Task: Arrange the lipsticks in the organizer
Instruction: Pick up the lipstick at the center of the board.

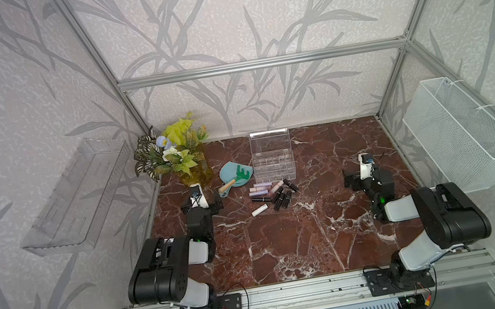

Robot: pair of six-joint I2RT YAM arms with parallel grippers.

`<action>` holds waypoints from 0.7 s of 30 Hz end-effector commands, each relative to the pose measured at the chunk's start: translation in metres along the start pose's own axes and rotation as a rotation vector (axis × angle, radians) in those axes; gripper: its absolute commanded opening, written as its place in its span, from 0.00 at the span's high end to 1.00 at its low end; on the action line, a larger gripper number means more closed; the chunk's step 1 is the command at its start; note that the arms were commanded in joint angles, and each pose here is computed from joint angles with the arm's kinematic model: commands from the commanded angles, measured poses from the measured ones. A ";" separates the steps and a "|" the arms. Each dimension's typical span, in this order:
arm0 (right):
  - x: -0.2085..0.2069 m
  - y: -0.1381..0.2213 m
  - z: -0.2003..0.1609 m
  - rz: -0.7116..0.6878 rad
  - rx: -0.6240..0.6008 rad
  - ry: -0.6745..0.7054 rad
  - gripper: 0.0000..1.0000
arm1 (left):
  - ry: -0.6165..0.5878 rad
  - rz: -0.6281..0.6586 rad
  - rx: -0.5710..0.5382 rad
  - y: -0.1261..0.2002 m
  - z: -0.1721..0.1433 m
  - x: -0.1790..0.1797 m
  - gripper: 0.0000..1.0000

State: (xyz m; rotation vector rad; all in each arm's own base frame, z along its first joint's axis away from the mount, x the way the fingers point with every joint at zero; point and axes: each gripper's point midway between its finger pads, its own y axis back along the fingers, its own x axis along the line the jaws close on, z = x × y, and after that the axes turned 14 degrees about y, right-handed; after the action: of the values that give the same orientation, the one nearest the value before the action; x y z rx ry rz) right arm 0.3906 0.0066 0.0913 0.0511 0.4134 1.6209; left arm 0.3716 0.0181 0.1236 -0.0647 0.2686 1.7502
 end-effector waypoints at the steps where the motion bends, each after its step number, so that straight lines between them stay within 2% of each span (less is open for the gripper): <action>1: 0.002 0.002 0.004 0.013 -0.030 0.010 0.01 | 0.002 -0.003 -0.015 -0.004 0.005 -0.001 0.00; 7: 0.002 0.000 0.004 0.014 -0.026 0.010 0.01 | 0.002 -0.005 -0.015 -0.003 0.005 -0.001 0.00; 12: -0.010 -0.005 0.001 -0.049 0.022 -0.019 0.01 | 0.001 -0.004 -0.016 -0.003 0.005 -0.001 0.00; 17: -0.005 0.001 0.002 -0.027 -0.016 -0.006 0.01 | 0.002 -0.002 -0.023 -0.002 0.006 0.000 0.00; 21: -0.009 0.013 0.011 -0.089 -0.062 0.015 0.01 | 0.007 0.037 -0.077 0.009 0.019 0.003 0.00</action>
State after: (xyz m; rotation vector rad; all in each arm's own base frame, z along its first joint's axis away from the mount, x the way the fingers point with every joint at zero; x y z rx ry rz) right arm 0.3868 0.0036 0.0929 0.0352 0.4040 1.5913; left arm 0.3704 0.0189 0.1250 -0.0682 0.2628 1.7609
